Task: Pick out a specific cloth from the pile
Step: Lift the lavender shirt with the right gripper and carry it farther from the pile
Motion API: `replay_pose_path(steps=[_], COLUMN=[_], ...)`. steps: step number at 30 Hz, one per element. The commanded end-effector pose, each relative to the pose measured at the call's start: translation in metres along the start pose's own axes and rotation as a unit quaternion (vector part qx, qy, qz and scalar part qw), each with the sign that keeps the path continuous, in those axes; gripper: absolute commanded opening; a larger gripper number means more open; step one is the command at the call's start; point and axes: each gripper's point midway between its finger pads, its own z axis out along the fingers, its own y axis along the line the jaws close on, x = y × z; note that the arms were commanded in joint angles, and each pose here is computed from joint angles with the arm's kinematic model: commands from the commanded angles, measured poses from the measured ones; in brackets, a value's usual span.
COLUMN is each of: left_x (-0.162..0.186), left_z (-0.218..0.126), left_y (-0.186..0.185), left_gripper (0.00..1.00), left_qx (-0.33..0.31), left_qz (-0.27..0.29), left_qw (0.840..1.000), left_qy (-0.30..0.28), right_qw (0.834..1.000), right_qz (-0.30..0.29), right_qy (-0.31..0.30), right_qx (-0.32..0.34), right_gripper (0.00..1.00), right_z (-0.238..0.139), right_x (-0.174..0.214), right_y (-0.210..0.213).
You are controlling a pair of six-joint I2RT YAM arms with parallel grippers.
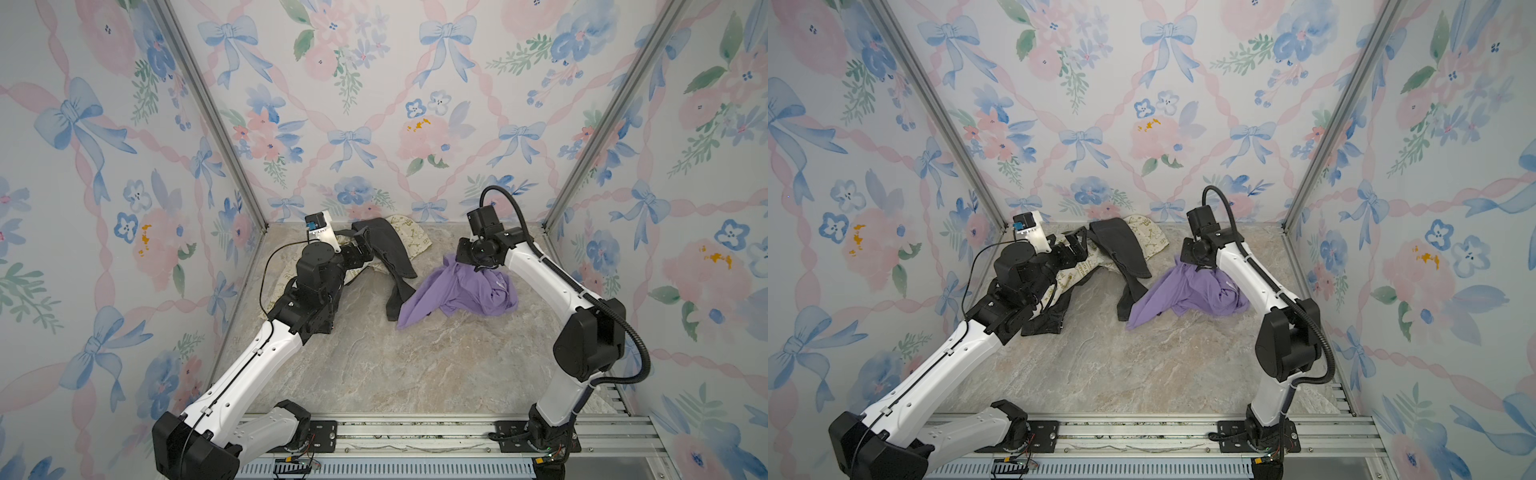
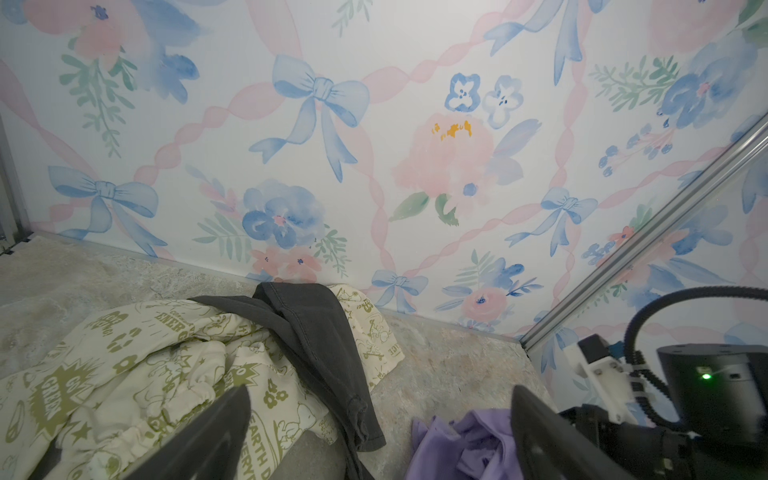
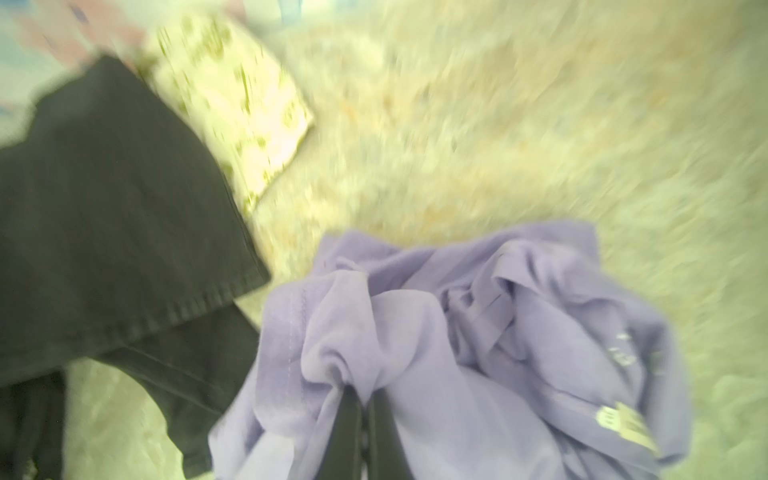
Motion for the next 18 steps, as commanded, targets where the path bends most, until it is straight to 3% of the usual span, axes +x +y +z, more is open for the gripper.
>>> replay_pose_path(steps=[1,5,9,14,18], left_x=[-0.009,-0.011,-0.012,-0.009,-0.007], left_z=[-0.005,-0.006,-0.005,-0.004,-0.004], left_y=[0.002,0.002,0.001,0.002,0.002], left_gripper=[0.98,0.98,0.98,0.98,0.98], left_qx=[0.005,0.007,0.009,0.009,0.009], left_qz=[-0.003,-0.007,-0.011,-0.018,-0.022], left_qw=[1.000,1.000,0.999,0.999,0.999], left_qy=[-0.021,-0.028,-0.029,-0.027,-0.025], right_qw=[0.994,0.979,0.964,0.955,0.963], right_qz=[0.011,0.028,0.034,0.019,0.007], right_qy=[-0.107,-0.200,-0.262,-0.291,-0.269], right_qx=[-0.003,-0.012,-0.024,-0.047,-0.037], right_gripper=[0.00,0.00,0.00,0.00,0.00], right_z=[-0.055,-0.105,-0.146,-0.166,-0.152], right_x=[-0.074,-0.142,-0.185,-0.202,-0.191], right_y=[-0.020,-0.037,-0.043,-0.034,-0.038])
